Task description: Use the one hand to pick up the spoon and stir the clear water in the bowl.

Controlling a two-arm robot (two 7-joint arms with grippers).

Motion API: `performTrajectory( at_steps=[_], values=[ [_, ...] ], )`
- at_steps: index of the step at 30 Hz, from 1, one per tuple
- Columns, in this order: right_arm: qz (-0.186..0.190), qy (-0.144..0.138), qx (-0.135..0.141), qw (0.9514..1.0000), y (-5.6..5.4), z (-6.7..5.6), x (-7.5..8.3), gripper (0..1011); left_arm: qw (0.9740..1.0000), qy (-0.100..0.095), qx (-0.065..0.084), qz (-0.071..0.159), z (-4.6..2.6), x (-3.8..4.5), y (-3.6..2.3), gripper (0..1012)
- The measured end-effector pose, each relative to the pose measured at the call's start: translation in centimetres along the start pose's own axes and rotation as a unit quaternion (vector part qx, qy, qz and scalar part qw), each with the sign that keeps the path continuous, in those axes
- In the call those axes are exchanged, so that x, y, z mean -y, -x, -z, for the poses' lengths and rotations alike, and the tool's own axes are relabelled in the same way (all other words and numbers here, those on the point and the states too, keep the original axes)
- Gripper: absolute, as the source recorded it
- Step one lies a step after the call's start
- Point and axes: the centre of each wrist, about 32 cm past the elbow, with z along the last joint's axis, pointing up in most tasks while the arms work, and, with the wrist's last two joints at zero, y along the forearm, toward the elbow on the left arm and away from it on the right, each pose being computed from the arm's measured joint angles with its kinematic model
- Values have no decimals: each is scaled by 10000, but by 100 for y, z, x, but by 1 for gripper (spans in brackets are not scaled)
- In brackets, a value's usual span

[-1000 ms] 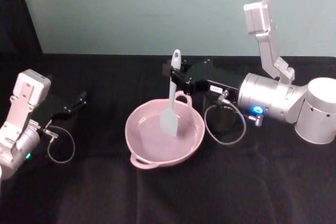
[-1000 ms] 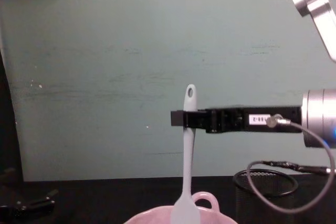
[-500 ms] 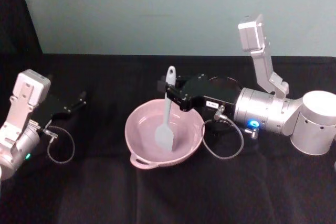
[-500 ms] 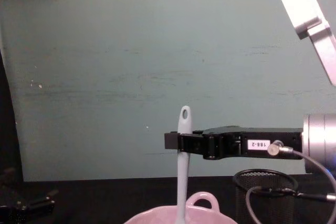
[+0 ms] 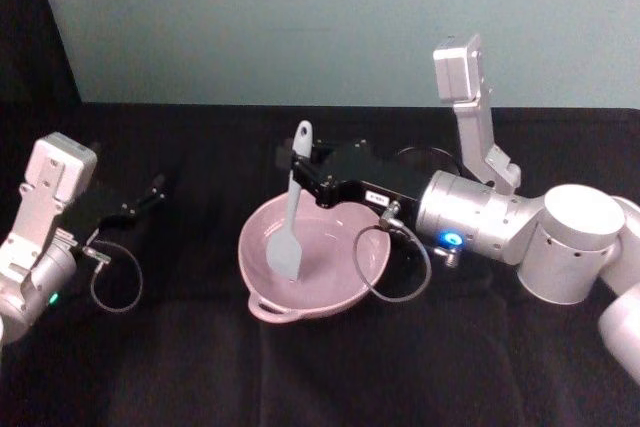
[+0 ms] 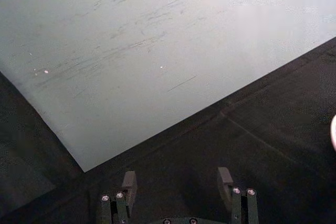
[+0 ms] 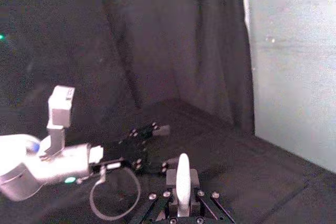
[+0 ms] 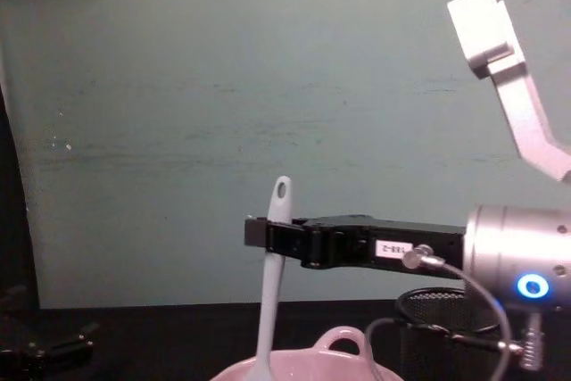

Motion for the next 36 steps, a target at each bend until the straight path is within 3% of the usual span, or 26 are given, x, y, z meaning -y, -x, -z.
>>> performTrajectory(
  at_steps=[8,18,27,36],
  values=[
    [376,-227,182,9989,-38,93,-172,116,10000,0,0,0,0,0,0,1011],
    [887,-317,480,9944,-162,157,-248,116,10000,0,0,0,0,0,0,1011],
    [1040,-231,802,9911,-224,127,-130,116,10000,0,0,0,0,0,0,1012],
    [651,-98,874,9940,-131,66,133,116,10000,0,0,0,0,0,0,1011]
  ],
)
